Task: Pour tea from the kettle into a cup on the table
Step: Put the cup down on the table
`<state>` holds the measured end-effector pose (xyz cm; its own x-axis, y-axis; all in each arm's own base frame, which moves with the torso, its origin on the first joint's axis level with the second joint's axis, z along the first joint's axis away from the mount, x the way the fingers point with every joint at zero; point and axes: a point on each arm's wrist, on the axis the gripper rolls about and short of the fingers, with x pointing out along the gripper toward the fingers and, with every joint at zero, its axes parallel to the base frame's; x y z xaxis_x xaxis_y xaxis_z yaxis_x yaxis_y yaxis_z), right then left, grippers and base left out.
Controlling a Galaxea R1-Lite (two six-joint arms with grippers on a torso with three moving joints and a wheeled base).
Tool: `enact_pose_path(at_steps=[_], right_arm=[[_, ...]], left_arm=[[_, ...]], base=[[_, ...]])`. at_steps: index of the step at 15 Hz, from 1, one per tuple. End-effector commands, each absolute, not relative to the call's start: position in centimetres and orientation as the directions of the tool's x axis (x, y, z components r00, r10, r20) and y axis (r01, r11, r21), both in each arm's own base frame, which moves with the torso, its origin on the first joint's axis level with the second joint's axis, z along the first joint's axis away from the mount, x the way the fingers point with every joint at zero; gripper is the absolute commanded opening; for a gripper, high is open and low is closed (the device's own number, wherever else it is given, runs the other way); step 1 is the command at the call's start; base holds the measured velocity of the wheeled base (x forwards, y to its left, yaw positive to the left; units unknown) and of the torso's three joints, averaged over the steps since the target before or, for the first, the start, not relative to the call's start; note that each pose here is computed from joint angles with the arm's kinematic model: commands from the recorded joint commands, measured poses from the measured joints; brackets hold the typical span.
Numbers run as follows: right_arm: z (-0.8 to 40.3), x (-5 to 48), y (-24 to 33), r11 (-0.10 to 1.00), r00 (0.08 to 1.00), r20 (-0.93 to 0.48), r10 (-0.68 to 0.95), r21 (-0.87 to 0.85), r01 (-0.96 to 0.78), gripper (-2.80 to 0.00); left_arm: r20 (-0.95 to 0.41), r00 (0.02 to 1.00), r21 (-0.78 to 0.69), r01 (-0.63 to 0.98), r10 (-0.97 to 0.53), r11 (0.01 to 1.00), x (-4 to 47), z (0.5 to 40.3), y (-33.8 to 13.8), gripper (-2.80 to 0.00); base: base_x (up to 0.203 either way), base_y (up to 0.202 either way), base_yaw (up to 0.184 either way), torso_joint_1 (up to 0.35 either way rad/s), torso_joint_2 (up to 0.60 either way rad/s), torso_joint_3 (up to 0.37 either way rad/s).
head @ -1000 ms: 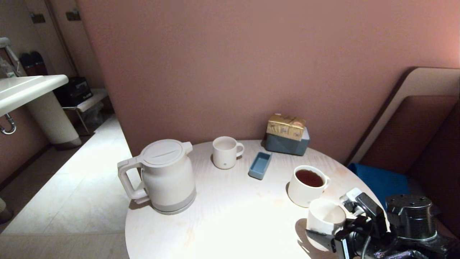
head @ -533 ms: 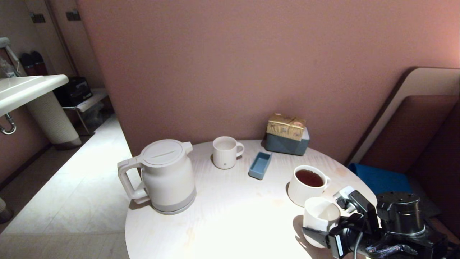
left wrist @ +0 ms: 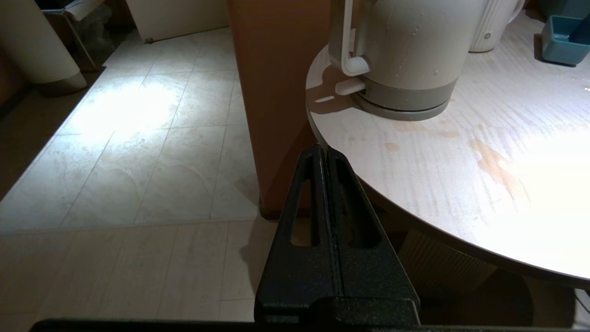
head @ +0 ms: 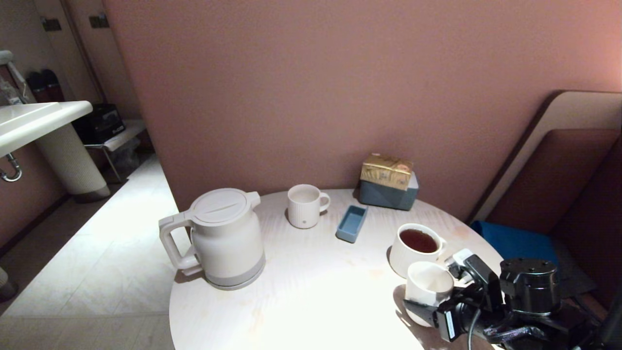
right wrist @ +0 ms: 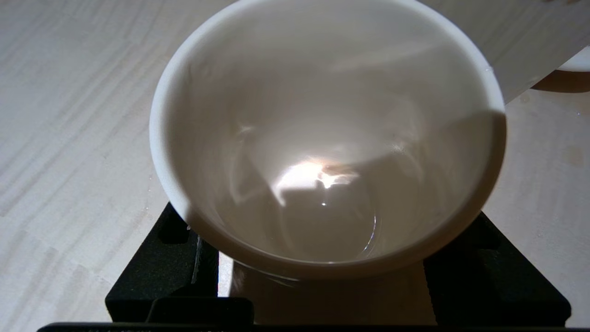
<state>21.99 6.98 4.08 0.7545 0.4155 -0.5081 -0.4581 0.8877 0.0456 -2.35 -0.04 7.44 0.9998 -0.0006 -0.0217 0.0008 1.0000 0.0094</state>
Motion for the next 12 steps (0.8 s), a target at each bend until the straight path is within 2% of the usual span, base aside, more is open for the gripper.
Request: enact_pose_path(at_steps=[1, 12], right_arm=[[2.93, 21.98, 6.98, 0.889, 0.744, -0.527, 0.41, 0.047, -0.456, -2.8], [3.17, 21.13, 6.73, 0.887, 0.746, -0.525, 0.41, 0.041, -0.459, -2.8]], left_arm=[[-0.023, 1.0, 0.009, 0.0, 0.0, 1.0, -2.34, 7.45, -0.04, -2.8], [-0.023, 1.0, 0.009, 0.0, 0.0, 1.0, -2.34, 7.45, -0.04, -2.8]], base=[[0.0, 0.0, 0.0, 0.0, 0.0, 0.0], [0.0, 0.0, 0.0, 0.0, 0.0, 0.0]])
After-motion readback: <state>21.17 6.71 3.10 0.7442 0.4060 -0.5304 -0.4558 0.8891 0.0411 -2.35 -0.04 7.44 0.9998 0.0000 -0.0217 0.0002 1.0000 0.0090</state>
